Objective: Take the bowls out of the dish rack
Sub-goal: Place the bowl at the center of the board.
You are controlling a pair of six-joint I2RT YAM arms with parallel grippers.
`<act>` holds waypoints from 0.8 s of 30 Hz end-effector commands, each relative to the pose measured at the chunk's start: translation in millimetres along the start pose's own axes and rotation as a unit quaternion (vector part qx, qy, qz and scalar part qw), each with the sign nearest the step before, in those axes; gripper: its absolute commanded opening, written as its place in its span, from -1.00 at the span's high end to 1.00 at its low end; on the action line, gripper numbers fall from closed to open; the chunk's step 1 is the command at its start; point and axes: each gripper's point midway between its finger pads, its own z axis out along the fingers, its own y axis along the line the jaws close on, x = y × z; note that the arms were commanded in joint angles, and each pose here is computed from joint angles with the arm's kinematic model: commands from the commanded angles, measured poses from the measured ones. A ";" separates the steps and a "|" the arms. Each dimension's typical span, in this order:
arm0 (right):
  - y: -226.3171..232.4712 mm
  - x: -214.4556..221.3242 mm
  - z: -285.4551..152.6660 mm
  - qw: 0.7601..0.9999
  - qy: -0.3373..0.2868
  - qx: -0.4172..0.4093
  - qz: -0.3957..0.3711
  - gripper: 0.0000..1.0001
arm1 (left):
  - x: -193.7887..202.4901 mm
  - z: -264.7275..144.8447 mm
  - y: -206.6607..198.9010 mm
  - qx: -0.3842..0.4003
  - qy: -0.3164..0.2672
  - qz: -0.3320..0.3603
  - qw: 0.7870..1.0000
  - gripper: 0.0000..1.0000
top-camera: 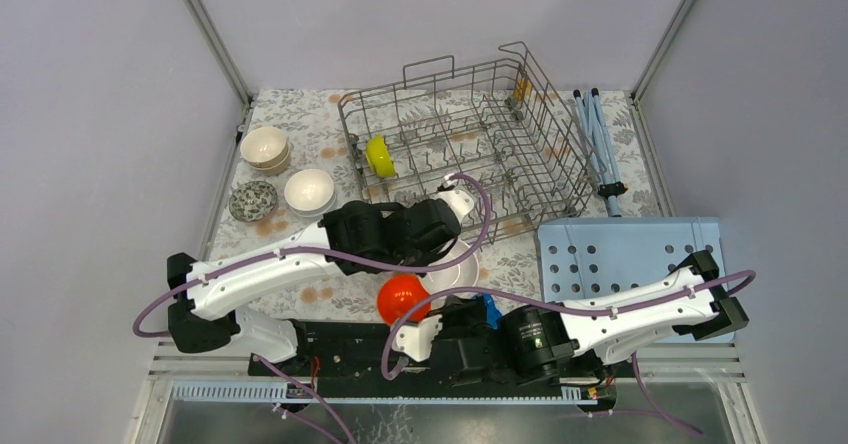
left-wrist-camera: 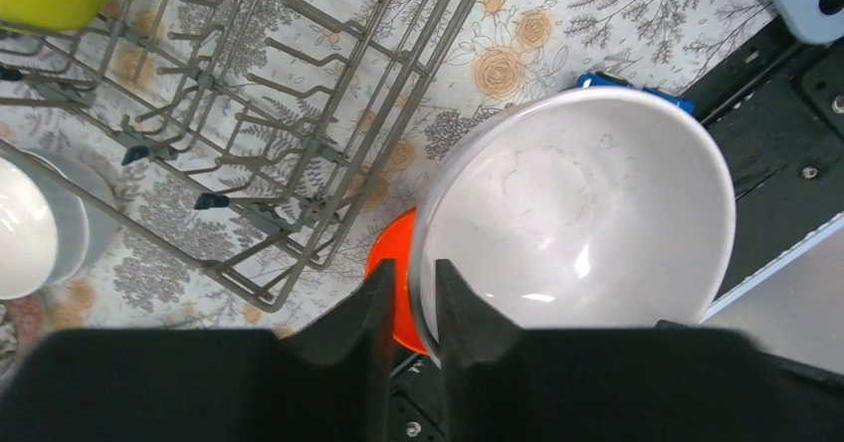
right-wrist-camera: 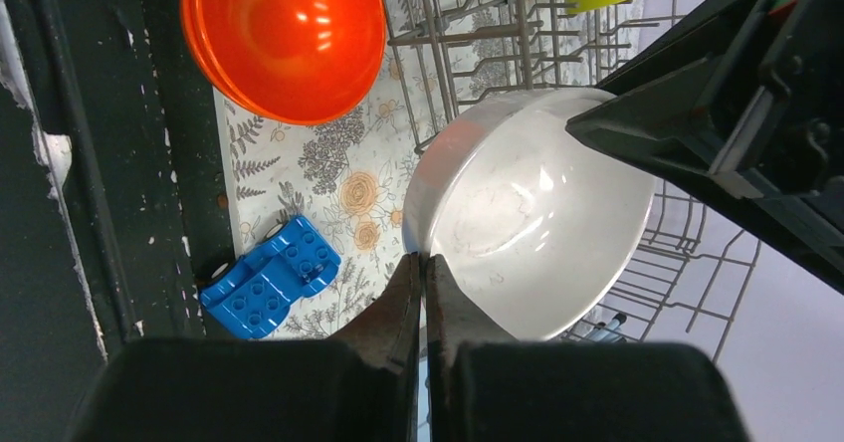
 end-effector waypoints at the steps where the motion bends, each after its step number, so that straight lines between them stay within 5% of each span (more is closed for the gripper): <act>1: -14.9 -8.5 -10.4 1.000 -0.014 0.020 0.016 1.00 | -14.1 -9.1 7.3 -0.014 -0.023 -0.007 1.000 0.68; 3: -15.1 -9.3 -10.8 0.999 -0.015 0.020 0.020 1.00 | -14.5 -9.4 8.7 -0.018 -0.025 -0.009 0.999 0.95; 6: -14.6 -11.3 -11.8 0.999 -0.022 0.018 0.031 1.00 | -15.9 -10.4 9.3 -0.019 -0.030 -0.014 0.999 1.00; 8: -12.8 -12.9 -12.5 0.999 -0.027 0.013 0.040 0.56 | -17.1 -11.0 9.9 -0.019 -0.037 -0.020 0.999 1.00; 10: -11.4 -16.3 -13.0 0.998 -0.035 0.010 0.058 -0.20 | -18.7 -12.7 11.7 -0.022 -0.045 -0.030 0.998 1.00; 13: -13.5 -28.9 -18.1 0.992 -0.063 0.004 0.108 -0.92 | -22.8 -14.9 25.4 -0.057 -0.067 -0.053 0.995 1.00; 18: -31.9 -64.4 -40.8 0.957 -0.162 -0.008 0.239 -0.99 | -34.5 -23.2 64.4 -0.100 -0.115 -0.125 0.980 1.00; 24: -68.5 -81.8 -63.7 0.898 -0.255 0.028 0.358 -0.99 | -30.9 -43.4 152.6 -0.160 -0.179 -0.278 0.930 1.00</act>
